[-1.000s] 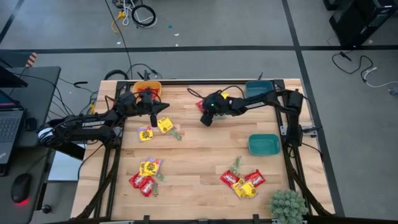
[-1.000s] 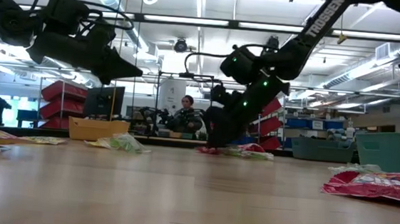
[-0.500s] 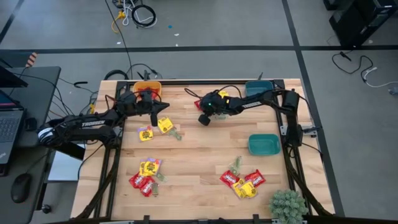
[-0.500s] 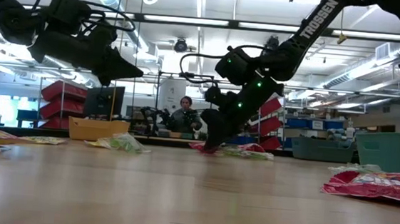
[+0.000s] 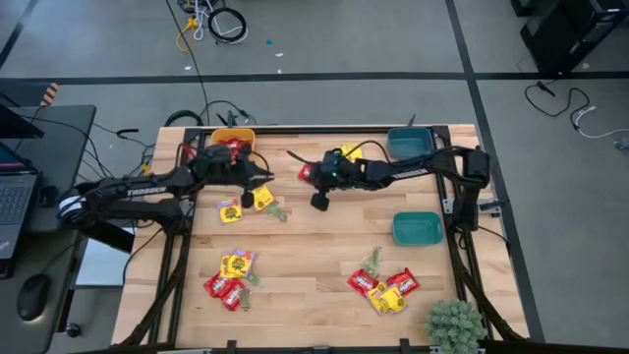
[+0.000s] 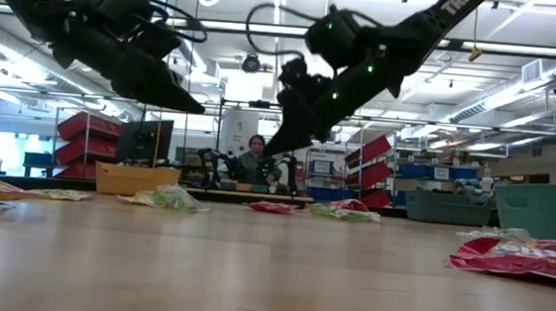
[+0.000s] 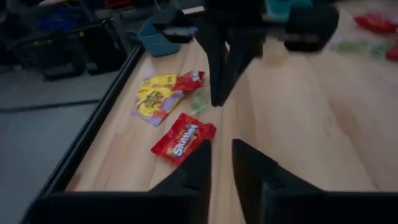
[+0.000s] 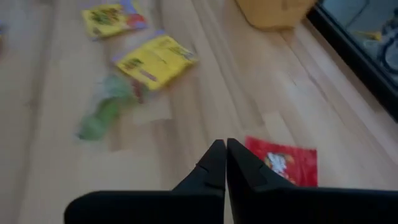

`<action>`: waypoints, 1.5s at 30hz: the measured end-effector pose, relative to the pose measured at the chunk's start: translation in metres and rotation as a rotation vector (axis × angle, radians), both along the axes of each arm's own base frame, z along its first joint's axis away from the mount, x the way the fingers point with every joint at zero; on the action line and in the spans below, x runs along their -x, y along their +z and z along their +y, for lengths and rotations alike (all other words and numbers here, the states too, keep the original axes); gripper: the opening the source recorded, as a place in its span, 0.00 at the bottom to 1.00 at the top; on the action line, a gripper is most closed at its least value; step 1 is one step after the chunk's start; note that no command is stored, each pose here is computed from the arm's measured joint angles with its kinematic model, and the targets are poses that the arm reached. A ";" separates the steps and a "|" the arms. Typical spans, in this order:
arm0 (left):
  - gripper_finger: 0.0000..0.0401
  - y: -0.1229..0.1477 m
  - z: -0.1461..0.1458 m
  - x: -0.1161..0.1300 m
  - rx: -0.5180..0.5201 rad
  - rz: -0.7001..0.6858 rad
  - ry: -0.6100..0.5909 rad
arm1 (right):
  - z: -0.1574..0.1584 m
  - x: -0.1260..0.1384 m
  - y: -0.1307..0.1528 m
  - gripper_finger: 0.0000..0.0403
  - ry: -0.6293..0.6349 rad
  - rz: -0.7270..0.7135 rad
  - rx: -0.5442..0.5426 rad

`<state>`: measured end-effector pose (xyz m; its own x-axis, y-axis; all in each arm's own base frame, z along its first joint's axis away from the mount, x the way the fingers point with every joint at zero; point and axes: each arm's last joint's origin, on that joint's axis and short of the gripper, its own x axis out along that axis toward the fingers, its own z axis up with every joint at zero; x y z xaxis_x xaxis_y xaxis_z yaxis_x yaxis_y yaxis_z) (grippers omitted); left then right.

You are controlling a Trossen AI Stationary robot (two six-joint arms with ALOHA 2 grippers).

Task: Sort candy
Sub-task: Put the red candy into the yellow bin

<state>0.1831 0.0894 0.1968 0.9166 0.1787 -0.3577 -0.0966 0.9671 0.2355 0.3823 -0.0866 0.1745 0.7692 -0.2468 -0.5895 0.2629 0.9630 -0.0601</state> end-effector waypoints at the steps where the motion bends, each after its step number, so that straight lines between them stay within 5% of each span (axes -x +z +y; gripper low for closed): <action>1: 0.22 0.000 -0.002 -0.002 -0.011 0.005 -0.008 | 0.003 0.000 0.002 0.01 0.006 0.001 0.001; 8: 0.36 -0.002 -0.010 -0.008 -0.057 0.038 0.058 | 0.004 0.002 -0.020 0.16 -0.063 0.124 0.010; 18: 0.37 -0.002 -0.010 -0.008 -0.046 0.037 0.063 | -0.015 0.003 -0.062 0.37 -0.155 0.212 -0.045; 21: 0.37 -0.002 -0.010 -0.008 -0.045 0.038 0.063 | -0.020 0.003 -0.065 0.31 -0.193 0.206 -0.043; 27: 0.37 -0.003 -0.010 -0.008 -0.046 0.044 0.073 | -0.021 0.002 -0.065 0.03 -0.182 0.199 -0.018; 45: 0.37 -0.004 -0.035 -0.016 -0.142 0.074 -0.033 | 0.019 -0.004 0.002 0.00 -0.016 -0.011 0.038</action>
<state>0.1992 0.0546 0.1923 0.8948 0.2028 -0.3977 -0.0429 0.9259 0.3754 0.3866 -0.0676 0.1763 0.7715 -0.2813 -0.5706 0.2790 0.9557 -0.0938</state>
